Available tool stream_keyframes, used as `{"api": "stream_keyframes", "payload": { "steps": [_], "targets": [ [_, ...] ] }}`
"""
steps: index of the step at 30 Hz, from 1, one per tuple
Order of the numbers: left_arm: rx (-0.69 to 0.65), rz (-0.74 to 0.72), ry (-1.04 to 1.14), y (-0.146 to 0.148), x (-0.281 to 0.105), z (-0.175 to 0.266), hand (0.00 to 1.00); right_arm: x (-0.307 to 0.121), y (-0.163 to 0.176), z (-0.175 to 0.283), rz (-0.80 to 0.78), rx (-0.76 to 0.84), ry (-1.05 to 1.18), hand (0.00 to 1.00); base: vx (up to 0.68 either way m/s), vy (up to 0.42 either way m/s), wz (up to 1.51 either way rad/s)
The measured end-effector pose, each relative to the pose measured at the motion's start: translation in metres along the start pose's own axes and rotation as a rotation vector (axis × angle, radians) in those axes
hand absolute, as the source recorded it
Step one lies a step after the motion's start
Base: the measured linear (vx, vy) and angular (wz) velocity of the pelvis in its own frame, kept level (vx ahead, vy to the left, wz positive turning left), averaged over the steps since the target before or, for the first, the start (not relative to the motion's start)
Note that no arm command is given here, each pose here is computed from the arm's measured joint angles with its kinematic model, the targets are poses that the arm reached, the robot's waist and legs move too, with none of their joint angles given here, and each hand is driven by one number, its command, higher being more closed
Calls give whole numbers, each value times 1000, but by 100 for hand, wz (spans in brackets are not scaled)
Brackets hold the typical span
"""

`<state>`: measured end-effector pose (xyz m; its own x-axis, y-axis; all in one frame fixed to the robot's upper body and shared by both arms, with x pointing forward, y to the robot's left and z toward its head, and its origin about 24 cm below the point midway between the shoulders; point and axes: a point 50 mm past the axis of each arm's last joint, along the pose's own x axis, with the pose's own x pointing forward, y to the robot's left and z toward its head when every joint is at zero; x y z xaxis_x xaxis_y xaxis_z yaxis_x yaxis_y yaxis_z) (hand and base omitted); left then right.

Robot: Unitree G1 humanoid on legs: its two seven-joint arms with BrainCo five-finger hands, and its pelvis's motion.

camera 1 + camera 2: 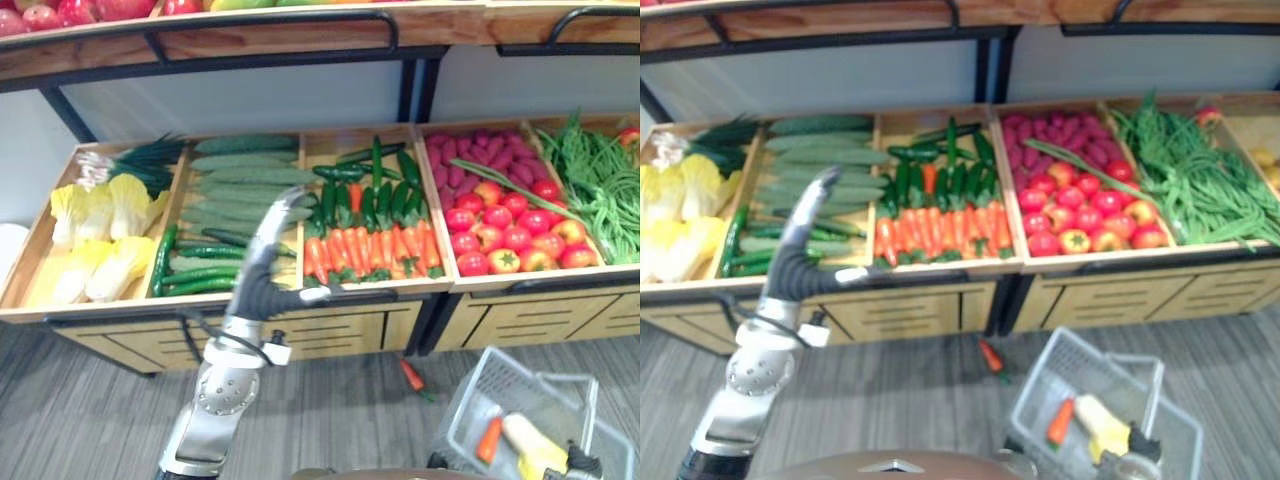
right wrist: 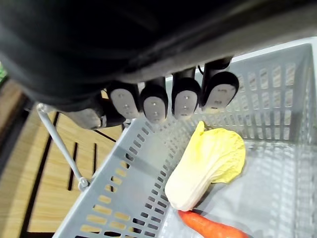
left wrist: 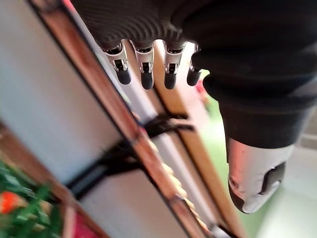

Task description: Pick vegetable in the basket

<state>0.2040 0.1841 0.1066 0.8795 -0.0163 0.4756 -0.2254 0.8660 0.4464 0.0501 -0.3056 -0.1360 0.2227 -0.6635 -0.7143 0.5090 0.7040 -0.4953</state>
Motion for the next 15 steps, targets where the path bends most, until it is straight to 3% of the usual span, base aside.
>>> {"api": "stream_keyframes", "payload": {
  "steps": [5,9,15],
  "targets": [
    [99,177,491,12,-47,-79,0,-4,-3,-20,-35,86,84,100,22,-20,7],
    [142,278,709,20,-80,-110,0,-11,2,-36,-44,88,125,100,19,-3,15],
    [223,478,1144,39,-165,-150,0,-23,18,-43,-40,122,122,100,-1,0,2]
  ]
}}
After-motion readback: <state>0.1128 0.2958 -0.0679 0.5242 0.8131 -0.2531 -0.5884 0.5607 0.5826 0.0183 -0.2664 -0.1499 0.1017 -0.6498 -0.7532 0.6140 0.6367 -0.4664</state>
